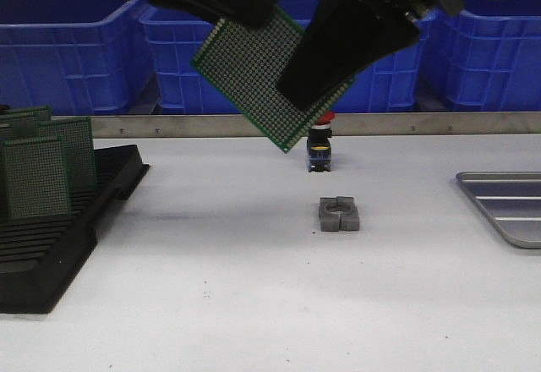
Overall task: Place circuit board on tray
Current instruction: 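Carry the board with the right gripper onto the metal tray and release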
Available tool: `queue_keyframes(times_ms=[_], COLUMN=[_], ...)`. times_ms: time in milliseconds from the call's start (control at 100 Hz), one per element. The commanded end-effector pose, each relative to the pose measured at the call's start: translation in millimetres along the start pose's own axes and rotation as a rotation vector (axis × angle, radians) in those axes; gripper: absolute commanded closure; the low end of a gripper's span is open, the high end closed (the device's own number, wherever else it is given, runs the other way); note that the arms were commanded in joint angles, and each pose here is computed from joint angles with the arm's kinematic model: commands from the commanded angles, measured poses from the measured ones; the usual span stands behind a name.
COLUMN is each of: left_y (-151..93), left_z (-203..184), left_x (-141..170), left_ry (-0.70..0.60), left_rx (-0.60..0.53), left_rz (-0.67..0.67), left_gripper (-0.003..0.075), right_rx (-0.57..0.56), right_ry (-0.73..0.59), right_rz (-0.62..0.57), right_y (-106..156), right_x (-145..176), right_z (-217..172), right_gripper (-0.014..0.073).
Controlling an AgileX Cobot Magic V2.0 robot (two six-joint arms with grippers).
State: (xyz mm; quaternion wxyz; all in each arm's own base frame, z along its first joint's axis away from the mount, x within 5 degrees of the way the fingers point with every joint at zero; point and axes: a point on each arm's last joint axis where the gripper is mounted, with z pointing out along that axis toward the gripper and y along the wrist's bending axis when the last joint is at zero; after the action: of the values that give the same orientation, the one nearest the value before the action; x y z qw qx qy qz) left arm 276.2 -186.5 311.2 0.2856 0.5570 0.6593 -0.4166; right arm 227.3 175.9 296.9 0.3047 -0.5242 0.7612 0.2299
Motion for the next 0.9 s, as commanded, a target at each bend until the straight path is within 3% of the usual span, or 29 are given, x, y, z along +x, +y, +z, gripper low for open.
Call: queue_keyframes(times_ms=[0, 110, 200, 360, 620, 760, 890], left_y=[-13, -8, -4, -1, -1, -1, -1], left_z=[-15, -25, -33, -40, -40, -40, -40], left_x=[-22, -26, -28, -28, -28, -28, -28], left_ry=[-0.083, -0.090, -0.100, -0.107, -0.107, -0.107, -0.107], left_rx=[0.031, -0.004, -0.030, -0.050, -0.050, -0.050, -0.050], left_rz=[0.032, 0.047, 0.033, 0.029, 0.029, 0.029, 0.029], left_gripper=[0.0235, 0.0237, 0.0237, 0.0237, 0.0237, 0.0237, 0.0237], right_rx=[-0.004, -0.058, -0.035, 0.111, 0.456, 0.539, 0.549], right_ry=[-0.065, -0.017, 0.004, -0.002, -0.064, -0.052, -0.009], right_rz=[0.012, 0.084, 0.185, 0.415, 0.757, 0.919, 1.006], right_y=[4, 1, -14, -52, -112, -139, -156], right_x=[-13, -2, 13, 50, 117, 153, 181], right_z=[-14, -19, -25, -43, -78, -79, -65], right_gripper=[0.0664, 0.0664, 0.0664, 0.0664, 0.0664, 0.0664, 0.0664])
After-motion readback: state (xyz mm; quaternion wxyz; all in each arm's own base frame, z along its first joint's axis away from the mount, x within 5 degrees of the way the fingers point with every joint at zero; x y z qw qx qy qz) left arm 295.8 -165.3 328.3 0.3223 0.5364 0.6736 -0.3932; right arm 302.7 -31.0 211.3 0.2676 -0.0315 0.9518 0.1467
